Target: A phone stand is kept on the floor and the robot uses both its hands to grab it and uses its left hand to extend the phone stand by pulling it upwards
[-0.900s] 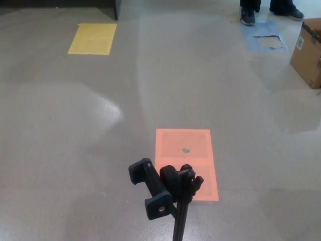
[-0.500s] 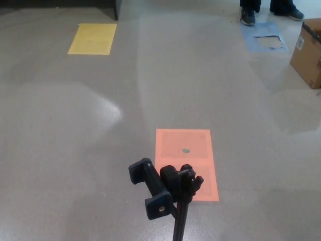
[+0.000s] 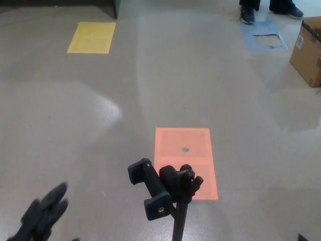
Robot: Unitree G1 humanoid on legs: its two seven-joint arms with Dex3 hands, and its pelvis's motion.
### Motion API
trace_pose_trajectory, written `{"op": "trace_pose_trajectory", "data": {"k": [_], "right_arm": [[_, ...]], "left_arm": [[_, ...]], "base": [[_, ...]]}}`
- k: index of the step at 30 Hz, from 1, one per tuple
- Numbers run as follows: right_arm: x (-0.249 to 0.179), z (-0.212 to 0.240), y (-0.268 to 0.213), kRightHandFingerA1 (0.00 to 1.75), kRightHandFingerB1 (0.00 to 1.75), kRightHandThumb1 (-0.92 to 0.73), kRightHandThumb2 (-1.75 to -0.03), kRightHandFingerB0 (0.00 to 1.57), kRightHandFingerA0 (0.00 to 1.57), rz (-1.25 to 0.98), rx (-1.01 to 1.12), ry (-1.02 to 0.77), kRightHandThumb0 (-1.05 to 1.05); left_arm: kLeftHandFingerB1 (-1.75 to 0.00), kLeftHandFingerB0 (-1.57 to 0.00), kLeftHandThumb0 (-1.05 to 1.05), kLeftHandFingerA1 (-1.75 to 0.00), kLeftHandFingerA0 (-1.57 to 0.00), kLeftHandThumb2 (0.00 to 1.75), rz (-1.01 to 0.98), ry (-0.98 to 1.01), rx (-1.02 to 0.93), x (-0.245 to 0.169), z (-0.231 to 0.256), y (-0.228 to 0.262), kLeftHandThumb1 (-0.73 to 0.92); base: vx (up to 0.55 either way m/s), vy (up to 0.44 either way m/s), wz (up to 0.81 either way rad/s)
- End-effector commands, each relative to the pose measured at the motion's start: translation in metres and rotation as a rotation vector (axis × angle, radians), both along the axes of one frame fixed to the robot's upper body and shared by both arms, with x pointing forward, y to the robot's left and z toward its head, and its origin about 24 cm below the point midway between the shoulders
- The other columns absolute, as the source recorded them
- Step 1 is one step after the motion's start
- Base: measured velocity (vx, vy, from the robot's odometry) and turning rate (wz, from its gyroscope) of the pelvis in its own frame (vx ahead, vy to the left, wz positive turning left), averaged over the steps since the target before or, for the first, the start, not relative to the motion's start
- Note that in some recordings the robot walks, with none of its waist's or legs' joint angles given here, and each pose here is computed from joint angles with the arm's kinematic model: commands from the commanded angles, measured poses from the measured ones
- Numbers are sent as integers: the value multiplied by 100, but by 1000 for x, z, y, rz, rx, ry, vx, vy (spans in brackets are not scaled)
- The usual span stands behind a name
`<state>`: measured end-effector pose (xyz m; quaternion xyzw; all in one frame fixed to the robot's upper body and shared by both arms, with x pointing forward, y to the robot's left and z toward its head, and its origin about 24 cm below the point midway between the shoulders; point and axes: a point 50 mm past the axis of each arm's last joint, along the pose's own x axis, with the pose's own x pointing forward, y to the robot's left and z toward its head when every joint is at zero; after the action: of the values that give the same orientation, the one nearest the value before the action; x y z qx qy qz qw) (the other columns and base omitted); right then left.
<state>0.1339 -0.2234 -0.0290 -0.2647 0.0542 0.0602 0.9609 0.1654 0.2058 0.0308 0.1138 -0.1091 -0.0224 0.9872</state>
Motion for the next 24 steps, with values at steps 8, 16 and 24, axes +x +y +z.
{"op": "trace_pose_trajectory", "data": {"k": [8,16,24], "right_arm": [[55,8,49,19,11,-61,-104,0,1,144,-138,-114,-94],[67,8,66,24,9,-59,-103,0,1,157,-109,-126,-93],[70,6,73,33,8,-59,-103,0,10,161,-119,-157,-92]], "left_arm": [[-27,-14,-90,-27,-15,66,-199,-301,298,32,42,-52,84],[-38,0,-87,-41,-6,107,-234,-315,305,38,50,-66,65],[-34,-3,-88,-38,-4,107,-260,-307,331,35,41,-64,67]], "base": [[0,0,0],[0,0,0],[0,0,0]]}}
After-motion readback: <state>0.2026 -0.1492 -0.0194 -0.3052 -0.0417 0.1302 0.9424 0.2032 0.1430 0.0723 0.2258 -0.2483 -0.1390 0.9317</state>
